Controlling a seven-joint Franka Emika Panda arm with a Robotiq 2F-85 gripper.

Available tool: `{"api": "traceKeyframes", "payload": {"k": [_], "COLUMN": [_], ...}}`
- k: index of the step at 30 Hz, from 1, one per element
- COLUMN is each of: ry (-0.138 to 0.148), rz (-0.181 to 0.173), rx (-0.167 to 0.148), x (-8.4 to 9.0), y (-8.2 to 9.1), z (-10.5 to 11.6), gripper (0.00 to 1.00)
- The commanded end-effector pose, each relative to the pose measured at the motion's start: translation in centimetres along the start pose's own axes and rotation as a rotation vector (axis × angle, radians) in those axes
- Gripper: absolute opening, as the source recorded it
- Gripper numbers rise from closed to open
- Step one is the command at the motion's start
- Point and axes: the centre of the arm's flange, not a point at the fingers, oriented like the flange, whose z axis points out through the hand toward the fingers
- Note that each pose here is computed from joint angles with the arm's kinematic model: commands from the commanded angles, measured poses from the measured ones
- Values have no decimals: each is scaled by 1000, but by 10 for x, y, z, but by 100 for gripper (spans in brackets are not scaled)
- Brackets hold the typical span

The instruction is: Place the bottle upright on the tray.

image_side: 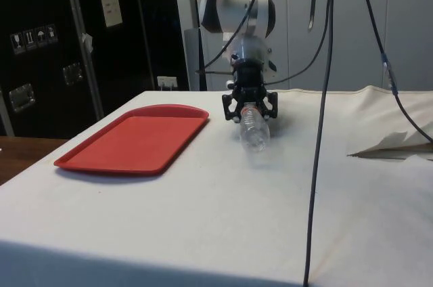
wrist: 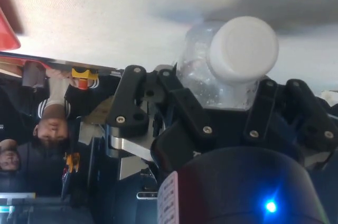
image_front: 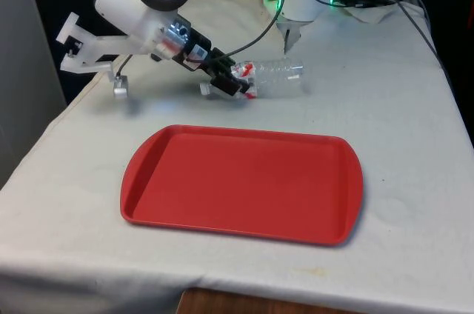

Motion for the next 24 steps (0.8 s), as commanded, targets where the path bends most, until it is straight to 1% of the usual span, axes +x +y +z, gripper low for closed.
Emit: {"api": "traceKeyframes", "payload": {"k": [1,7,8,9,16,17,18,24], "ry": [3,13,11,17,32,24,34,47], "rz": [2,2,0,3,3,0,4,7], "rx": [1,1,2,0,0,2,0,-2], "x": [1,-8,-6,-12,-26,-22,-28,-40], "y": [0,-2,-2,-2,-5,-4,-5,-6], "z": [0,-10,-9,-13,-28,-24,-29,-42], "gripper": [0,0,0,0,0,0,0,0]}}
